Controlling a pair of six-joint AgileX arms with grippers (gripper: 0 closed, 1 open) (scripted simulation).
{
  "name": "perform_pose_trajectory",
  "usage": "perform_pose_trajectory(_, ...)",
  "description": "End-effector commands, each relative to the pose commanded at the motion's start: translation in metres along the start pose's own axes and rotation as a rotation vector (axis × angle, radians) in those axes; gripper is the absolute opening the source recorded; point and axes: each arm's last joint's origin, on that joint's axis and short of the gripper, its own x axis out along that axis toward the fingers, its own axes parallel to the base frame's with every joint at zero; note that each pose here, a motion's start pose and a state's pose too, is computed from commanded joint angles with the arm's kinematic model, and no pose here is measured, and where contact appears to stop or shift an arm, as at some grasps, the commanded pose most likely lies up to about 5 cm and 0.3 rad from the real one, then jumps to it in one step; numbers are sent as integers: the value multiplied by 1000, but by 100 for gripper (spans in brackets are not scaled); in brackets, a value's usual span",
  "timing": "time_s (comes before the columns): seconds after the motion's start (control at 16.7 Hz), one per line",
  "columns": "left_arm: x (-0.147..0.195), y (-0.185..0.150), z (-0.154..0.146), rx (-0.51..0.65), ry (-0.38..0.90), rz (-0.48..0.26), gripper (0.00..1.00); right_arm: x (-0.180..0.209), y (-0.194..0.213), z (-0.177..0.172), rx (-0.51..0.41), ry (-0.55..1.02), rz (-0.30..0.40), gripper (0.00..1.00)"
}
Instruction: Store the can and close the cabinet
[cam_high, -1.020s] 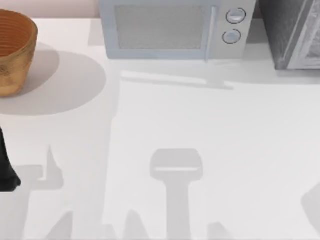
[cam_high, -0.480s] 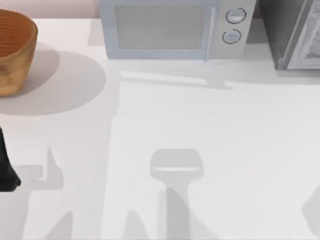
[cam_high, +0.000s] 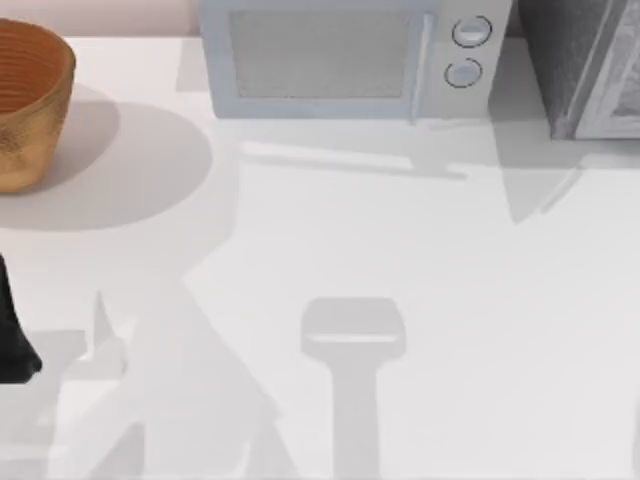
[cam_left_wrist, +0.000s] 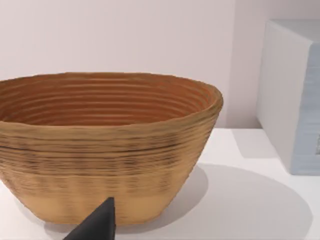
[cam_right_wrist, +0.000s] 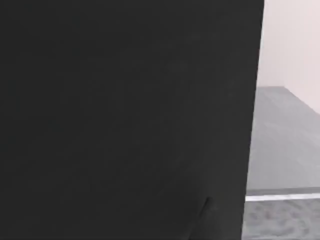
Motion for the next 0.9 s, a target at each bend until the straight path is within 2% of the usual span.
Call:
perform_pose_trajectory(0.24,0,0,0,0,0,0,100,6,67,-2,-2,5,-6,100)
perform_pose_trajectory(0.48,0,0,0,0,0,0,100,-4,121,-3,-10,5,-13,100)
perform_pose_trajectory(0.72,0,0,0,0,0,0,100,-17,151,-4,-17,5,-17,100)
perform_pose_trajectory(0.9,0,0,0,0,0,0,100,-19,155,-4,-18,5,-18,100)
